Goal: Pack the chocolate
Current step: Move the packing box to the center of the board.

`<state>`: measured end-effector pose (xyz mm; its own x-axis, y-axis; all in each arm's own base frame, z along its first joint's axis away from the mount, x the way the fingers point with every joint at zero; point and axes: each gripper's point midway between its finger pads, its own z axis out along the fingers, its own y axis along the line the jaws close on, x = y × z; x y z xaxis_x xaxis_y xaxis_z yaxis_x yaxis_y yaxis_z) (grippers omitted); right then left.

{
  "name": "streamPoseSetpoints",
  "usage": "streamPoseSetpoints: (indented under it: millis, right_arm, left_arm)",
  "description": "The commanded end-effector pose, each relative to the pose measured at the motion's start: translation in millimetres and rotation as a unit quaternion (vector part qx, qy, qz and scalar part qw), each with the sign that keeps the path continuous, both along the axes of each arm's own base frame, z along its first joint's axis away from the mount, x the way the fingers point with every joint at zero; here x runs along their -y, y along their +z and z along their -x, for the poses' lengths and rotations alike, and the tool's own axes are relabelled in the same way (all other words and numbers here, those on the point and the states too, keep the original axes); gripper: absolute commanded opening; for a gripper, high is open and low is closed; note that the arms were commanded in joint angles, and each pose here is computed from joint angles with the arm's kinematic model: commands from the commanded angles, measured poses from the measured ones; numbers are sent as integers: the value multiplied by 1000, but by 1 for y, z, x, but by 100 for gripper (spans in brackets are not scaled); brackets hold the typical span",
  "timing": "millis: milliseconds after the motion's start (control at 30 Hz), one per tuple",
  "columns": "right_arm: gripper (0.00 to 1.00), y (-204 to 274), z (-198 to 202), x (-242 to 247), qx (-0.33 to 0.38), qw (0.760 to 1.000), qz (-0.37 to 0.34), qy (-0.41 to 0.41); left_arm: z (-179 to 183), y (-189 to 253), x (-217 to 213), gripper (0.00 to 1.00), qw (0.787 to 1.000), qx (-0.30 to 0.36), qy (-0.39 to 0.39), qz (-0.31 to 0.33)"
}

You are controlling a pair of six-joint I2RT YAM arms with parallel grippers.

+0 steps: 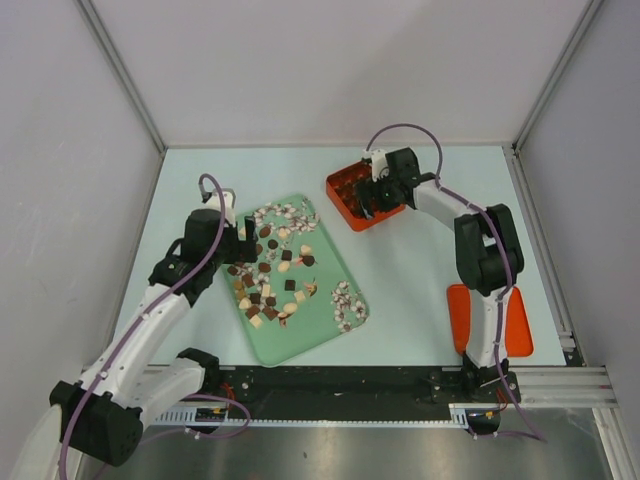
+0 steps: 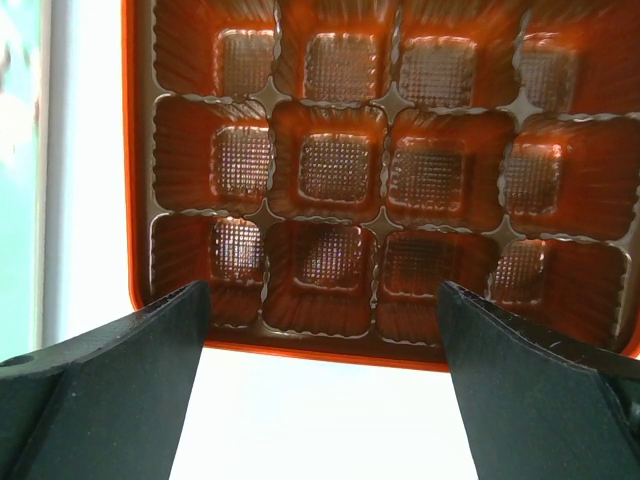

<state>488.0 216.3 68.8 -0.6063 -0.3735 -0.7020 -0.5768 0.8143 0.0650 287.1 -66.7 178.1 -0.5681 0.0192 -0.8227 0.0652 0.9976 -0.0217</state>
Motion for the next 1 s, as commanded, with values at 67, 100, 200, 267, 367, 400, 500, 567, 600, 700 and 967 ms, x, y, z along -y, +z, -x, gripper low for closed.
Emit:
streamPoseSetpoints:
  millis: [67,100,200,267,367,400,500,567,600,700,967]
  right_arm:
    - [100,-6,66,22,-74,997,22,-8]
    - [100,-9,74,22,-84,996,25,-7]
    - [100,-13,102,21,-110,994,24,-3]
    - [100,-11,120,22,-113,993,22,-1]
    - [100,-14,143,19,-119,992,30,0]
    - [100,-8,148,17,-114,993,26,-2]
    - [100,-11,170,12,-117,993,30,4]
    - [100,-13,181,6,-118,993,31,3]
    - [100,-14,188,7,-119,992,31,2]
    - [100,-13,198,6,-116,993,33,-11]
    - [100,59,174,28,-6,994,-10,-113]
  left_arm:
    - [-1,8,2,100,1000,23,-13,6]
    - [0,8,3,100,1000,23,-15,6]
    - [1,9,4,100,1000,24,-18,8]
    - [1,9,4,100,999,25,-18,11]
    - [2,8,5,100,999,25,-21,13]
    - [3,9,5,100,999,26,-22,13]
    - [4,9,6,100,999,26,-24,16]
    - [4,8,7,100,999,26,-25,18]
    - [4,9,7,100,999,26,-26,18]
    - [5,9,8,100,999,26,-28,21]
    - [7,12,9,100,999,32,-32,26]
